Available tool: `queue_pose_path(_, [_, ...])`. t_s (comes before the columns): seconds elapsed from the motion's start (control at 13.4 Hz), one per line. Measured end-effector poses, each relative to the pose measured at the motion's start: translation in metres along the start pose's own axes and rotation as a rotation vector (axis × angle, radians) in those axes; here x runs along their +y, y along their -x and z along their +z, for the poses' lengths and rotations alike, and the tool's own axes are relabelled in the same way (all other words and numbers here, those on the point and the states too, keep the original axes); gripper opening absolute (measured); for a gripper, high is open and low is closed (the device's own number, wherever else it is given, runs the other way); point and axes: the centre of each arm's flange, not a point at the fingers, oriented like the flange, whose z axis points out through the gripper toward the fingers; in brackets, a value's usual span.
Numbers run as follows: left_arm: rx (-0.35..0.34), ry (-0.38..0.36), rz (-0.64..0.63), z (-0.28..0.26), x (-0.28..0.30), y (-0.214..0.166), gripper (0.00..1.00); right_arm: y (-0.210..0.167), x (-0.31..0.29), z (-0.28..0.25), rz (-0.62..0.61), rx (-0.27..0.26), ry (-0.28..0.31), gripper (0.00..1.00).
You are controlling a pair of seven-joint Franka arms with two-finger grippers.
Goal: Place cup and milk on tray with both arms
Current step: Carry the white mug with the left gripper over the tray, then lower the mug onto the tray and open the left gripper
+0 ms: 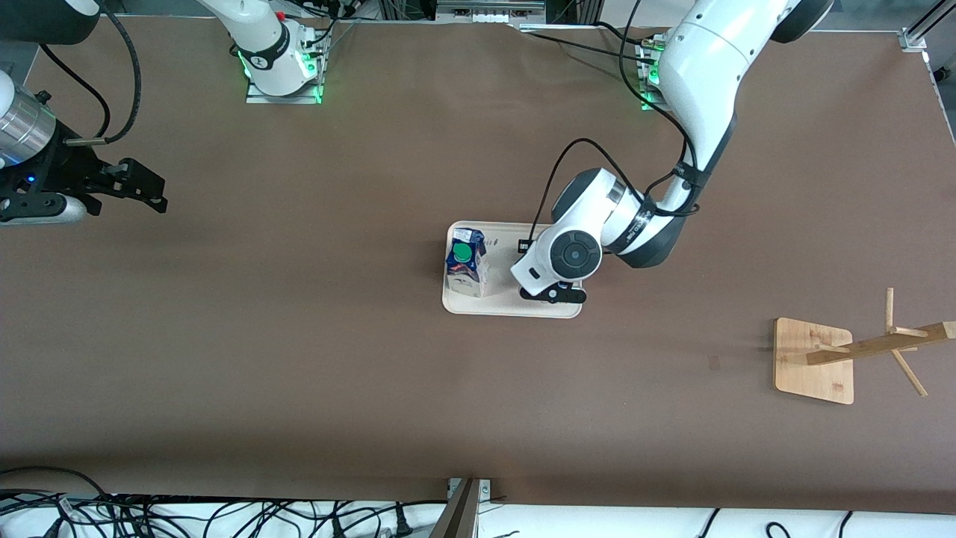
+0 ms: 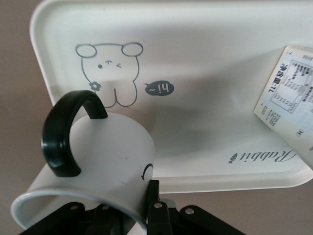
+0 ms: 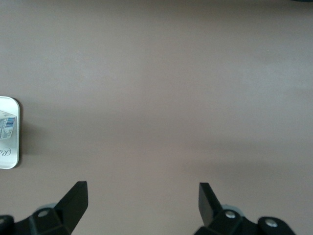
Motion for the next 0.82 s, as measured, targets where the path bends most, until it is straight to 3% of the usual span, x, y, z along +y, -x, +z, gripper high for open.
queue_pose_path(0.6, [-0.013, 0.006, -0.047, 0.0076, 0.0044, -0.0006, 0.09, 0.0, 0.0, 0.0, 0.0, 0.0, 0.0, 1.0])
queue_pose_path(0.82, [-0.02, 0.003, -0.046, 0.013, 0.0046, -0.0015, 0.31, 0.0, 0.0, 0.0, 0.0, 0.0, 0.0, 1.0])
